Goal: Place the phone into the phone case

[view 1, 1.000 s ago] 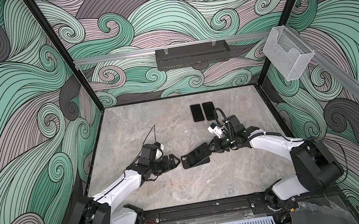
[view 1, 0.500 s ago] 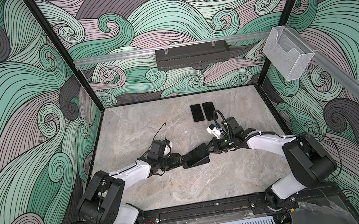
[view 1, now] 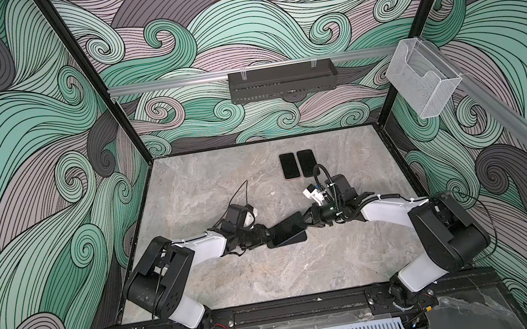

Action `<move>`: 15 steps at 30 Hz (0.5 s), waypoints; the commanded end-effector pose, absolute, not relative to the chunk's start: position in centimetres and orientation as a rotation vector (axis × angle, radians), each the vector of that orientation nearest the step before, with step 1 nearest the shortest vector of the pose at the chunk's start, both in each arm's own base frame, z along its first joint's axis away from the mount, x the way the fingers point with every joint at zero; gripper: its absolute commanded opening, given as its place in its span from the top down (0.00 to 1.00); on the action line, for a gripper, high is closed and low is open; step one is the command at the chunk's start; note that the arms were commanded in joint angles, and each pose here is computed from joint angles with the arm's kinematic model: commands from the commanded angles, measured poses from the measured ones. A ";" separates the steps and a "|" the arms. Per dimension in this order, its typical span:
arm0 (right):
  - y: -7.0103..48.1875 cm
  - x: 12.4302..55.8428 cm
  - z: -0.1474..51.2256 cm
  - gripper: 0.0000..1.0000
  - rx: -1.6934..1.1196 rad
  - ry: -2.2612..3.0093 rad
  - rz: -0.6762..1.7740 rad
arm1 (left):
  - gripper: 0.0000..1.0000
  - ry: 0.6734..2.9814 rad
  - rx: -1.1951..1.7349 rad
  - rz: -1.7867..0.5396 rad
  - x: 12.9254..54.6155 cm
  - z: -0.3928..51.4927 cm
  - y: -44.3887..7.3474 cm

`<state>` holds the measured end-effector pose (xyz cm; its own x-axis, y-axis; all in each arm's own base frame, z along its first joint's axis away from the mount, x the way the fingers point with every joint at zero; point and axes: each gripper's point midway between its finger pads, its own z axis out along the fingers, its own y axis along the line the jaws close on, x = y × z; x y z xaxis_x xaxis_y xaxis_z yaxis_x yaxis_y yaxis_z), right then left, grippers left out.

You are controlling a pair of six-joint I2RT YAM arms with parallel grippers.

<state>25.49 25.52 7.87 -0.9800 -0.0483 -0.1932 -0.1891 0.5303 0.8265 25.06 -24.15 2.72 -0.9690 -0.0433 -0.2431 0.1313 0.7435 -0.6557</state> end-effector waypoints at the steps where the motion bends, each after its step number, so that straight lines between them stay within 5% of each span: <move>1: 26.0 25.7 8.1 1.00 -0.190 2.580 1.512 | 0.52 2.677 0.109 -1.094 25.4 3.5 -25.3; 15: 26.4 25.4 6.6 1.00 -0.151 2.613 1.518 | 0.54 2.669 0.093 -1.186 25.1 3.4 -26.1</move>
